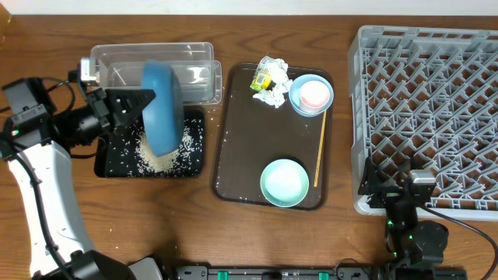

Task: Sort waste into correct bins and load items into the dishwasher rack
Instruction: 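Hold the plate tilted and shake off remaining rice with left gripper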

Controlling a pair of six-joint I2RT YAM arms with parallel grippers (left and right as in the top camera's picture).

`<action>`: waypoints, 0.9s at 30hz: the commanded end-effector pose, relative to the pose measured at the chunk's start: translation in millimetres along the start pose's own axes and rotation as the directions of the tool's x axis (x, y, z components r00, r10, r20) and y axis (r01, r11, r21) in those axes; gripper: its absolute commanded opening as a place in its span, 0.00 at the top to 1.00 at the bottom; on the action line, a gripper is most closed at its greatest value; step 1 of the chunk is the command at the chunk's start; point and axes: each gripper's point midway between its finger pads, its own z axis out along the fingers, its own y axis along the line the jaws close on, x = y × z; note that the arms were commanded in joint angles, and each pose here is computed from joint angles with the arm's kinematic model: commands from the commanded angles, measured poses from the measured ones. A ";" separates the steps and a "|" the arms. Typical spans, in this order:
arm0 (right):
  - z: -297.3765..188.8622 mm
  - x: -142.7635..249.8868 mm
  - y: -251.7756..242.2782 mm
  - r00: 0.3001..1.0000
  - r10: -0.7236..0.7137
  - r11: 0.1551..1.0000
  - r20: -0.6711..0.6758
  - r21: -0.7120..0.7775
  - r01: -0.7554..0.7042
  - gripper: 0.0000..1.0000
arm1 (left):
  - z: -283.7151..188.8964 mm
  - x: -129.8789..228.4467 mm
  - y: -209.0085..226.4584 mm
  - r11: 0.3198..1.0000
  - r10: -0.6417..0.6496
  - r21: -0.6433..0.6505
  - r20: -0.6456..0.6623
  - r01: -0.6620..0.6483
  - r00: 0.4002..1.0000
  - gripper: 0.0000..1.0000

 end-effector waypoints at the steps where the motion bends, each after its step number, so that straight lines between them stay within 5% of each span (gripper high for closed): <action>1: -0.4 0.0 -2.1 1.000 -0.013 1.000 0.002 0.006 0.013 0.01 | -3.3 -1.3 -2.0 0.999 0.009 0.041 0.005 -0.009 1.000 0.94; 17: -0.4 0.0 -2.1 1.000 -0.012 1.000 0.002 0.006 0.012 0.01 | -5.1 1.0 6.3 0.999 -0.018 -0.041 0.017 0.019 1.000 0.94; 21: -0.4 0.0 -2.1 1.000 -0.013 1.000 0.002 0.006 0.013 0.01 | 5.2 11.3 33.5 0.958 -0.032 -0.285 0.003 0.031 0.999 0.94; 27: -0.4 0.0 -2.1 1.000 -0.013 1.000 0.002 0.006 0.013 0.01 | 15.2 18.4 67.5 0.753 0.052 -0.657 0.016 -0.029 0.999 0.94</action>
